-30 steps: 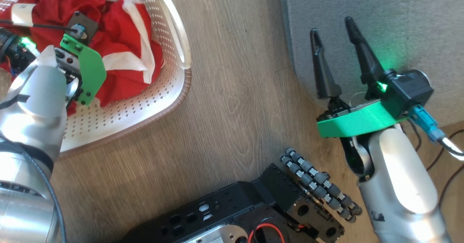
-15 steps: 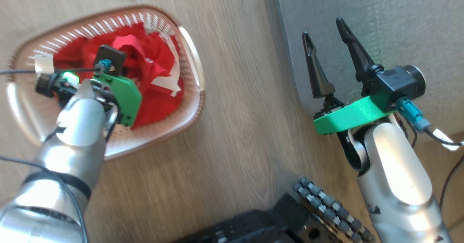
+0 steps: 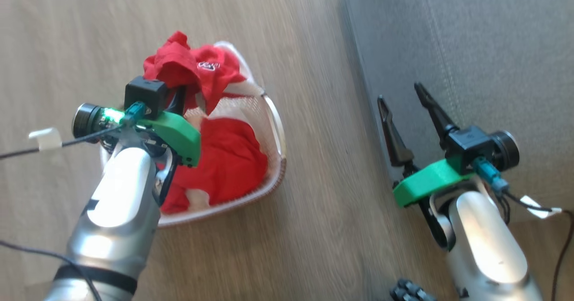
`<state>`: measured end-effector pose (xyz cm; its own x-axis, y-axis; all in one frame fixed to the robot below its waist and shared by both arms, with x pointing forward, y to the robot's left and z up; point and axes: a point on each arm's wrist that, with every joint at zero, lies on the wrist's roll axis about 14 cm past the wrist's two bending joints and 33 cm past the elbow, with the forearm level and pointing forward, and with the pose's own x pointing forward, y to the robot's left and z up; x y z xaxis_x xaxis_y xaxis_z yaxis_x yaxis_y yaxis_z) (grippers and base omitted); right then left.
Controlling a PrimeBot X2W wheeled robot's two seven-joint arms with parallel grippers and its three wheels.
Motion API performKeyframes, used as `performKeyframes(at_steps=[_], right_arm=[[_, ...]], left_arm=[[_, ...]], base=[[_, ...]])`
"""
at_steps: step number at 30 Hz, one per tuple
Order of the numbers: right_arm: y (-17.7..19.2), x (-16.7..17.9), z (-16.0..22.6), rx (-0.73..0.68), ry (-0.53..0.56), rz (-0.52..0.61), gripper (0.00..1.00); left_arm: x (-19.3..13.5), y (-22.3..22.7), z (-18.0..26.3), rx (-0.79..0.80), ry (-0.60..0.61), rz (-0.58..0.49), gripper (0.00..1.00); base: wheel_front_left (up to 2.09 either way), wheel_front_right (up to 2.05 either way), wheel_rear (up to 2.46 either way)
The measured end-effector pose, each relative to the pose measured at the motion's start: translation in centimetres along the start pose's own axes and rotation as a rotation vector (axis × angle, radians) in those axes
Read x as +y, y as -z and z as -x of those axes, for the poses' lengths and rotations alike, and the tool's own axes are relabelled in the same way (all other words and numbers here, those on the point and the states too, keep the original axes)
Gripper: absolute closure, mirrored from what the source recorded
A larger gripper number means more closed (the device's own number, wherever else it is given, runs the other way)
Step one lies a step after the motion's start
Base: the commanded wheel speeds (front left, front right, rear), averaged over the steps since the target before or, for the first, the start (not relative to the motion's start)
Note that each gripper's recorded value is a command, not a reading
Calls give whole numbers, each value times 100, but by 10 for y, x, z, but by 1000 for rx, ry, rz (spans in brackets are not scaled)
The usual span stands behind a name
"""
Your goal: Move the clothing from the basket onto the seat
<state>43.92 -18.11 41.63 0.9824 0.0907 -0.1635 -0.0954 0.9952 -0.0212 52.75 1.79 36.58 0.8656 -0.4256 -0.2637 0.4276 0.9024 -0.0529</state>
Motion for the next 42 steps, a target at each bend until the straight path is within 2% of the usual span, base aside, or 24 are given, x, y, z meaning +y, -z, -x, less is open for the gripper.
performKeyframes(at_steps=[6,18,32,37,42], right_arm=[[-20,10,14,-47,-18,-5,0],[-52,34,41,-135,-72,-15,0],[-65,51,69,-187,-109,-9,0],[-71,56,71,-206,-125,-6,0],[-80,64,72,-233,-147,-1,0]], left_arm=[[7,-75,33,-203,-58,-17,100],[20,-188,117,-545,-158,-24,100],[10,-273,205,-851,-202,-39,100],[-9,-295,224,-943,-152,-43,100],[-35,-290,224,-931,-70,-52,100]], base=[[0,0,0],[0,0,0],[0,0,0],[0,0,0],[0,0,0]])
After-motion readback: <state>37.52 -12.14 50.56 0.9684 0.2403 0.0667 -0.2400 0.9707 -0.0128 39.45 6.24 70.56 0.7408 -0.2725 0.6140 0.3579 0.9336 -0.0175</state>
